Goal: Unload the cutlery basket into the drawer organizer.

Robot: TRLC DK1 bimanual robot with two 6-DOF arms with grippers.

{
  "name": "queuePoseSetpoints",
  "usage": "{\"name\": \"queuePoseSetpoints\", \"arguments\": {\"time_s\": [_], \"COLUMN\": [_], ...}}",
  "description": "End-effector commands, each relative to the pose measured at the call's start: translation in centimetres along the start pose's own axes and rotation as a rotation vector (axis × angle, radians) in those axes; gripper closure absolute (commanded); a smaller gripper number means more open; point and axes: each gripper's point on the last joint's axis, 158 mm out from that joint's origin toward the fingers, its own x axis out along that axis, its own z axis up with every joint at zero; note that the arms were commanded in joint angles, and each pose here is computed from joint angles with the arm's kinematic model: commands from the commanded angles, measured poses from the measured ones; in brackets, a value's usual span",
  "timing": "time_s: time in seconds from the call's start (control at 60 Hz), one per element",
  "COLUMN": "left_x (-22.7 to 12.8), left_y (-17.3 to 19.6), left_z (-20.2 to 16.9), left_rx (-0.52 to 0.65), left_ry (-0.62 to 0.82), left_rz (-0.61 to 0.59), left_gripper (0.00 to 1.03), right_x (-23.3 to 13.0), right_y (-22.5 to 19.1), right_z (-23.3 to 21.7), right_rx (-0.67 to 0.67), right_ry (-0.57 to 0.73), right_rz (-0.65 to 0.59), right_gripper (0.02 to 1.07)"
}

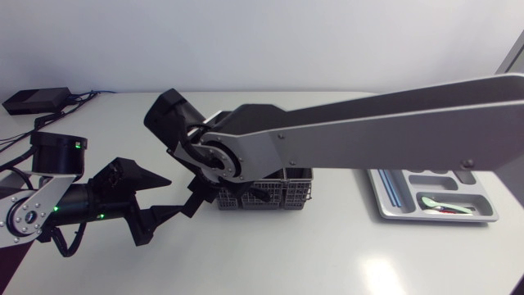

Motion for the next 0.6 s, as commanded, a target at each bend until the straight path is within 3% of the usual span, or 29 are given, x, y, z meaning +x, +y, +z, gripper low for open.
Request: {"name": "queuePoseSetpoints", "arguments": {"time_s": [0.0, 0.583], "left_x": [0.4, 0.5], "left_y": [-0.9, -0.9], "left_z": [-0.8, -0.9], "left_rx": [-0.016, -0.017], "left_ry": [0.006, 0.005], "left_rz": [-0.032, -0.032], "left_gripper": [0.20, 0.20], "right_x": [-0.4, -1.3], "right_y": [-1.0, -1.9], "right_z": [0.8, 1.1], "right_rx": [0.047, 0.070], "right_ry": [-0.022, -0.041], "right_rz": [-0.023, -0.025], "right_gripper": [0.65, 0.65]}}
